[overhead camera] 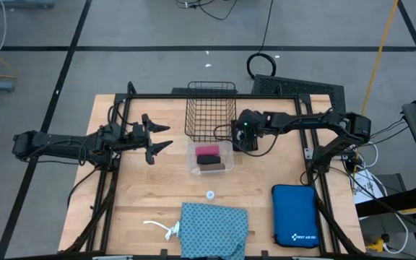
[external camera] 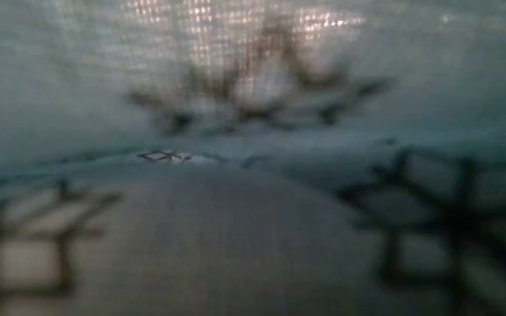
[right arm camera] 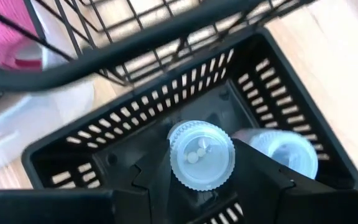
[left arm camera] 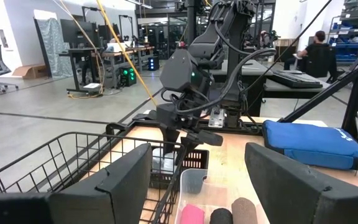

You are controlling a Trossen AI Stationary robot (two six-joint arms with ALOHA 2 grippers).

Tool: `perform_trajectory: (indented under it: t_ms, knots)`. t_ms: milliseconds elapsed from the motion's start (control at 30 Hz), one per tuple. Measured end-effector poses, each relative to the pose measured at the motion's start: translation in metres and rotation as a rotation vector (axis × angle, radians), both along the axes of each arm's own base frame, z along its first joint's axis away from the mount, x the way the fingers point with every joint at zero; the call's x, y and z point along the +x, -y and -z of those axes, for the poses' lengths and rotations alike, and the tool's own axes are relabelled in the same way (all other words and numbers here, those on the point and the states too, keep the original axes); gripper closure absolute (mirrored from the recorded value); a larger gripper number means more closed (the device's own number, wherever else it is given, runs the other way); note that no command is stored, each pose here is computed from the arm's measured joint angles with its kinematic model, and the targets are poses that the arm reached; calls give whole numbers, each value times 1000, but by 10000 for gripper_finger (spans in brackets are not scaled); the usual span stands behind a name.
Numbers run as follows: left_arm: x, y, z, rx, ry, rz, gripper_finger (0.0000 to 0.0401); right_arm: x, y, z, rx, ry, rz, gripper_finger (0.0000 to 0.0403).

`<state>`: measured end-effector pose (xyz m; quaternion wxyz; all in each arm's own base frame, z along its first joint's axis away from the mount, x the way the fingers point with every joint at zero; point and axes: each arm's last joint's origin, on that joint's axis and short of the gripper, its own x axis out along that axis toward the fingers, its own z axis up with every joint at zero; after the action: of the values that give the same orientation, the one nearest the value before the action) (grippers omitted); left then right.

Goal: Pick & Place Medicine items
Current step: Put the right transparent medicine bottle into the black bin

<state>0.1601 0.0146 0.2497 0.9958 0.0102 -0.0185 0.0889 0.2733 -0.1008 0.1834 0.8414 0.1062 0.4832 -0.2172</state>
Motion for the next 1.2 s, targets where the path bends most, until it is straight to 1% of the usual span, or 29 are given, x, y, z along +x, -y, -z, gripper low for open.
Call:
perform_trajectory:
  t_ms: [167, 700, 1033, 1200]
  knots:
    - [0, 0, 0, 0, 0, 0, 132, -2, -1, 1, 8, -19, 3, 266]
    - [0, 0, 0, 0, 0, 0, 132, -2, -1, 1, 12, -17, 7, 265]
    - [0, 0, 0, 0, 0, 0, 132, -2, -1, 1, 9, -18, 2, 230]
    - [0, 0, 0, 0, 0, 0, 132, 0, 0, 0, 4, -3, 2, 223]
